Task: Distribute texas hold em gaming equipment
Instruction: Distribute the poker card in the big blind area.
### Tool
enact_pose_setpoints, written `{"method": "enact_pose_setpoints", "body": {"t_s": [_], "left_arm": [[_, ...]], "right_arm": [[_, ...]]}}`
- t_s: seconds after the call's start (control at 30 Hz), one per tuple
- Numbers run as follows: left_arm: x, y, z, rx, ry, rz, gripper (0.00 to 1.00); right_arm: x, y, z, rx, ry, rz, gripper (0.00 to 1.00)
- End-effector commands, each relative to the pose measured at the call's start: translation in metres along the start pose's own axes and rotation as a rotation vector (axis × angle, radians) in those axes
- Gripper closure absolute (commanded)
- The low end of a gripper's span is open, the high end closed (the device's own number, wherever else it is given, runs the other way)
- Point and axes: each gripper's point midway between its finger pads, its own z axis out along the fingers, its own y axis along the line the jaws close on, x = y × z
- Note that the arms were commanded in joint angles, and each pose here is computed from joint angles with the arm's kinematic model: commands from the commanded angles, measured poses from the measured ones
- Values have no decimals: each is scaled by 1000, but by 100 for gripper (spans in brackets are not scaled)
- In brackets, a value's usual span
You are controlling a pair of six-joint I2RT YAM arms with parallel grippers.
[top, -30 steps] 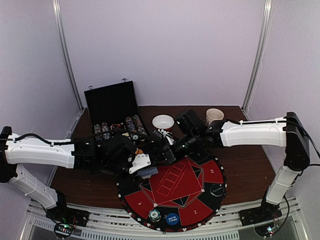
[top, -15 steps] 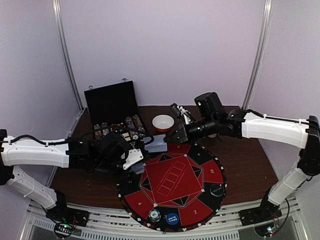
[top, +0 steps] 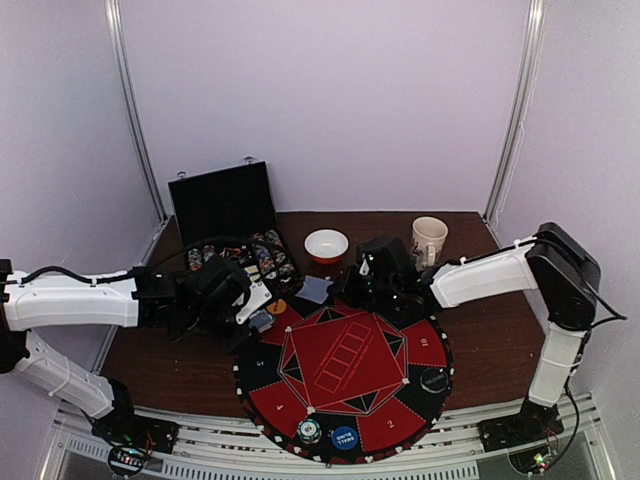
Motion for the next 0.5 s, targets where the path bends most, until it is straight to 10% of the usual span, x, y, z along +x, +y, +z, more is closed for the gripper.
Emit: {"method": "enact_pose_setpoints", "body": {"t_s": [0.0, 0.47], "left_arm": [[-8, 15, -7, -42, -36, -43, 45], [-9, 20, -14, -36, -60, -26, 45]], "right_arm": [[-9, 2, 18, 5, -121, 151, 100], [14, -42, 77, 91, -105, 324, 100]]}}
